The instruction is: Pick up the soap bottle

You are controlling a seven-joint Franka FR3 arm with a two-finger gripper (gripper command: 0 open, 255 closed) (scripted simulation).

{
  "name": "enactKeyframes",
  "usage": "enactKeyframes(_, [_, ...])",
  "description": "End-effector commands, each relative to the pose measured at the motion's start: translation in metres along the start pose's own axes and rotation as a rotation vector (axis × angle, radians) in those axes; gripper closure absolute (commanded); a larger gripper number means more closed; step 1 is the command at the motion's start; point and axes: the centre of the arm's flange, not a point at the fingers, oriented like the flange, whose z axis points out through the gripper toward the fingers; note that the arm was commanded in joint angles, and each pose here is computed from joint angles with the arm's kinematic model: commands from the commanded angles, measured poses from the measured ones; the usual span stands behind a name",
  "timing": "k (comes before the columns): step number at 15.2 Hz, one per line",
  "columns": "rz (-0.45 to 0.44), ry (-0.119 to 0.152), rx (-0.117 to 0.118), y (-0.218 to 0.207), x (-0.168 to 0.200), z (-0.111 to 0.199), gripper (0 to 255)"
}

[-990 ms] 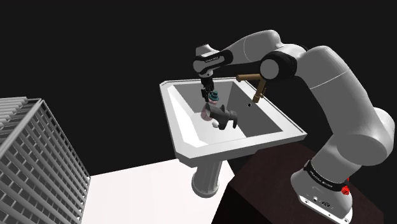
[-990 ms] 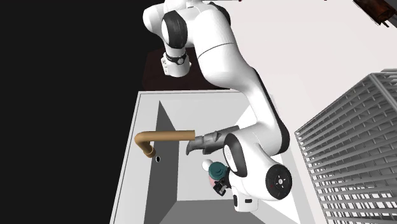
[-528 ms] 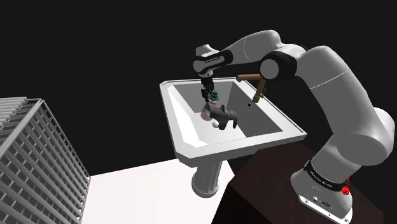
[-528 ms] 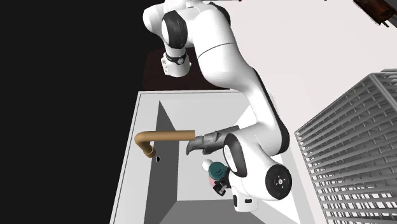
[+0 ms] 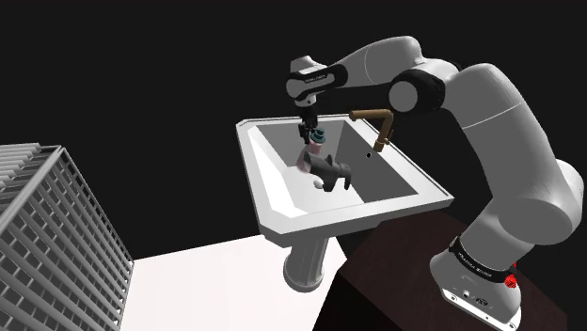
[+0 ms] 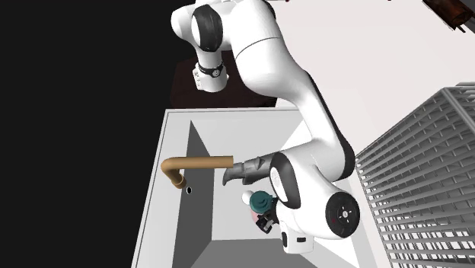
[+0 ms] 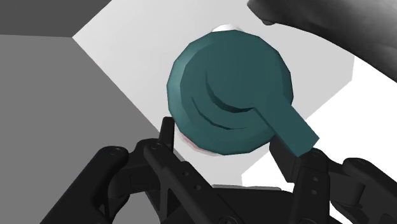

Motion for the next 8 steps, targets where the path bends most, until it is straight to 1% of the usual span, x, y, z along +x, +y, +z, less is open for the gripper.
enactKeyframes(1, [0.0,0.0,0.0,0.001,-0.003,-0.01,255])
enactKeyframes(7, [0.0,0.0,0.0,0.001,-0.012,-0.041,255])
enactKeyframes(8, [0.0,0.0,0.0,0.001,-0.012,-0.042,255])
